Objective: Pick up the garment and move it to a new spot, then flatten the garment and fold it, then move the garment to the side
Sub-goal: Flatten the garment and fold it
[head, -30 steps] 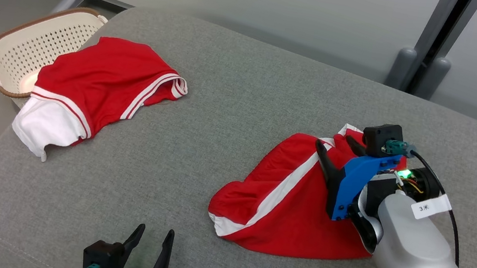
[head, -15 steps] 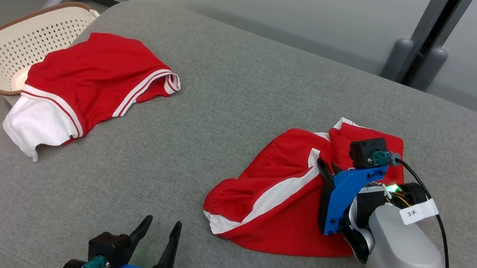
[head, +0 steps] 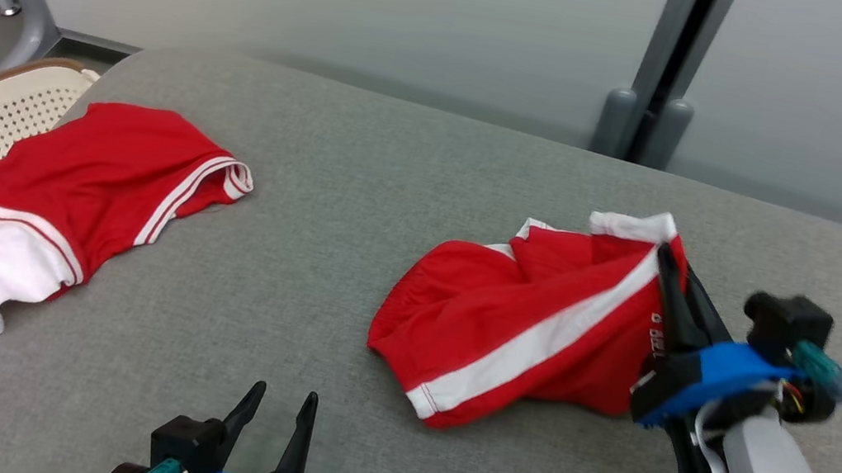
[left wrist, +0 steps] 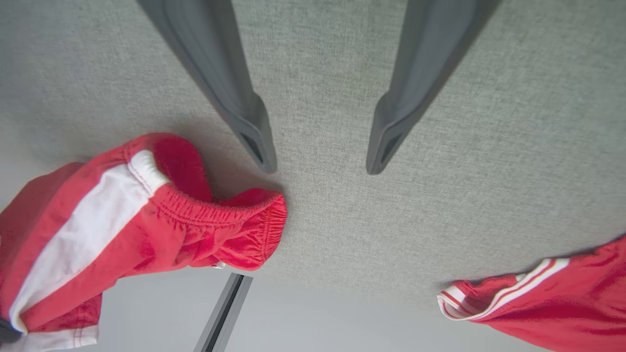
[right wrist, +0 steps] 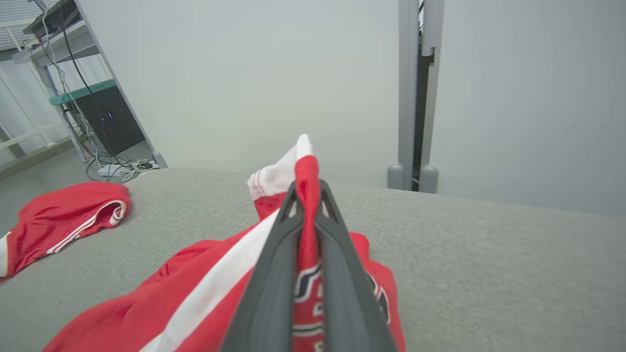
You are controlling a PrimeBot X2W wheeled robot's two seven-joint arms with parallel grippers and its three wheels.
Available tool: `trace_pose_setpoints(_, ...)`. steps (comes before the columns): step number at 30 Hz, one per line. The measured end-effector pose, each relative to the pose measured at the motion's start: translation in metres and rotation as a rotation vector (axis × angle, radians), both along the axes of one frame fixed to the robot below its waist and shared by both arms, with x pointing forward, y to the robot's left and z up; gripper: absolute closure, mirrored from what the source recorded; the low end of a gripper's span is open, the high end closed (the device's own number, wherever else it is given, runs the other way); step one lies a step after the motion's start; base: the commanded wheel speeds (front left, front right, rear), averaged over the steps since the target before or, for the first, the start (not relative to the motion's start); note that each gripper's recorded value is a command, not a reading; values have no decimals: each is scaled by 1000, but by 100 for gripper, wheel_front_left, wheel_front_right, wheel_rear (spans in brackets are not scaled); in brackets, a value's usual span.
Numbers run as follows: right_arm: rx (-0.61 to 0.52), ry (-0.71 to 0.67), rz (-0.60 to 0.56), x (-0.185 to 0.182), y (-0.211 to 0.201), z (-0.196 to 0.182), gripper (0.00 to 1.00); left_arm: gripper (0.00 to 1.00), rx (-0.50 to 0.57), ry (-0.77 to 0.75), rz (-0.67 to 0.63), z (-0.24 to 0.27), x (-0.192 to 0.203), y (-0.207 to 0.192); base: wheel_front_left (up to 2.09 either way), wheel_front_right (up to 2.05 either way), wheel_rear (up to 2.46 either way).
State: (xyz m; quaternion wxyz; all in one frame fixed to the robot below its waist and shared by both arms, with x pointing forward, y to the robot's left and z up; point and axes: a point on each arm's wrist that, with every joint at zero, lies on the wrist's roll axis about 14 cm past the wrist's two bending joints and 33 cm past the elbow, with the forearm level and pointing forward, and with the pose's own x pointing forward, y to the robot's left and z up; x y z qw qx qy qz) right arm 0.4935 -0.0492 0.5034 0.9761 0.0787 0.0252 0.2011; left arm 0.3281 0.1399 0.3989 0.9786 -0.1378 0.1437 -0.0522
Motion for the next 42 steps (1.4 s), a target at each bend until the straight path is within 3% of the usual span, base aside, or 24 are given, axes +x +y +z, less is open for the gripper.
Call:
trace_pose_setpoints(5,61,-18,-250,-42,-83,-10,100,0,4,-1,-48,-1,0,-14,0,0,0)
trace_pose_setpoints(6,57,-6,-302,-52,-102,-16,85,0,3,2,-57,-2,-1,-17,0,0,0)
trace_pose_setpoints(7,50,21,-355,-64,-120,-27,51,0,3,4,-67,-2,-1,-20,0,0,0)
trace_pose_setpoints(8,48,56,-410,-78,-138,-40,0,0,3,6,-78,-3,-2,-24,0,0,0)
trace_pose_setpoints(11,64,162,-509,-114,-169,-74,0,0,3,6,-112,-3,-2,-33,0,0,0)
trace_pose_setpoints(14,64,183,-562,-129,-185,-81,0,0,4,-1,-139,-1,0,-41,0,0,0)
trace_pose_setpoints(23,-10,34,-544,-123,-189,-38,0,0,7,-15,-177,3,2,-52,0,0,0)
trace_pose_setpoints(29,-33,12,-513,-120,-181,-32,0,0,-22,-26,-216,8,1,-66,0,0,0)
trace_pose_setpoints(42,-72,87,-524,-120,-188,-58,0,0,-245,122,-589,-2,-32,-189,0,0,0)
